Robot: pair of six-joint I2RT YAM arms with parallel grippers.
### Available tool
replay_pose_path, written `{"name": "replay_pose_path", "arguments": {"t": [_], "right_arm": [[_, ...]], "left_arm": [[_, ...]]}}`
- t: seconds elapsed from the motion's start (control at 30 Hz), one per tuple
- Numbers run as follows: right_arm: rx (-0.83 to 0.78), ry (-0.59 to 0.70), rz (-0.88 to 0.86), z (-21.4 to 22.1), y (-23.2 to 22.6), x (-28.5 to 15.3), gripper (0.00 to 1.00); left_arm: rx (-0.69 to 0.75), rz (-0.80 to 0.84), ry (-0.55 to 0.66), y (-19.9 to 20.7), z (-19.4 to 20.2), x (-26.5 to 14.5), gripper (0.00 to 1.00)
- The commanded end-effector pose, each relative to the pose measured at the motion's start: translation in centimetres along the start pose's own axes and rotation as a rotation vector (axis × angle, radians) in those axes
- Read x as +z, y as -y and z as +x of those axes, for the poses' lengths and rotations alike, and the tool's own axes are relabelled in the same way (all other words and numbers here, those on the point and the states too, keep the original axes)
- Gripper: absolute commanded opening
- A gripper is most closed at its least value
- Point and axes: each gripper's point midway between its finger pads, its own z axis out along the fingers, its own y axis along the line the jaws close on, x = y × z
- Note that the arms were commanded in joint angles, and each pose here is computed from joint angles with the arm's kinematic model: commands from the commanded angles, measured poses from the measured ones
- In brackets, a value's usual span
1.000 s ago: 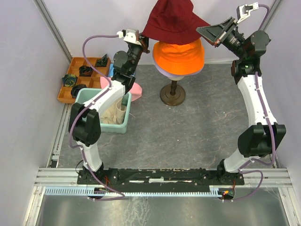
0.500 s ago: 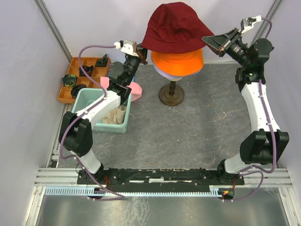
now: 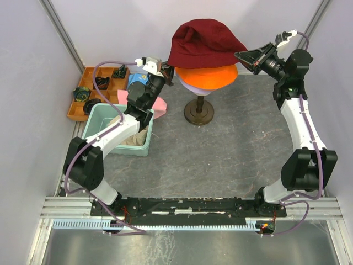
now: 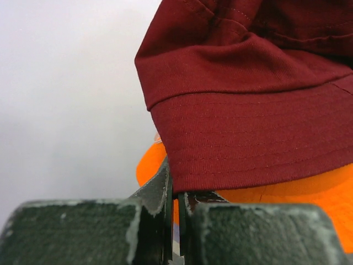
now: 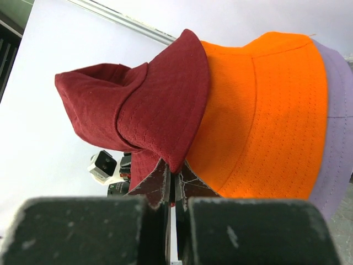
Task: Stack the hats
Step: Stack the hat on the hat.
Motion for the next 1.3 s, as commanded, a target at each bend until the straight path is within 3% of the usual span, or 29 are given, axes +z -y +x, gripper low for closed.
{"name": "replay_pose_path", "arguments": {"t": [0.0,0.17,0.3,0.5,0.8,1.03,1.27], "right_arm": [[-0.006,0.027,0.003,-1.3,0.7,-0.1,0.01],[-0.025,0.027,-0.075,-2.1,-1.9,0.3,0.04],[-0.026,0.024,-0.138,-2.4,-4.0,0.2,0.03],[-0.002,0.019,-0.239,-2.6,-6.5,0.0,0.03],[-0.034,-0.096,-0.339,0.7,-9.9,0.9,0.06],[-0.039,-0.144,-0.264,3.9,-6.8,1.7,0.05],[-0.103,-0.092,-0.189,3.7,-4.8,1.1,0.04]], "left_arm": [[0.025,-0.012,-0.018,-0.1,0.0,-1.5,0.03],[0.005,-0.003,-0.051,0.7,0.2,-2.1,0.05],[-0.026,-0.012,-0.043,0.8,-1.6,-2.9,0.24],[-0.039,-0.069,0.016,-0.1,-5.5,-5.1,0.33],[-0.091,-0.044,0.038,0.7,-8.7,-5.9,0.35],[-0.235,0.029,0.010,3.4,-8.2,-5.2,0.34],[-0.236,0.030,0.003,5.4,-7.6,-5.7,0.35]]}}
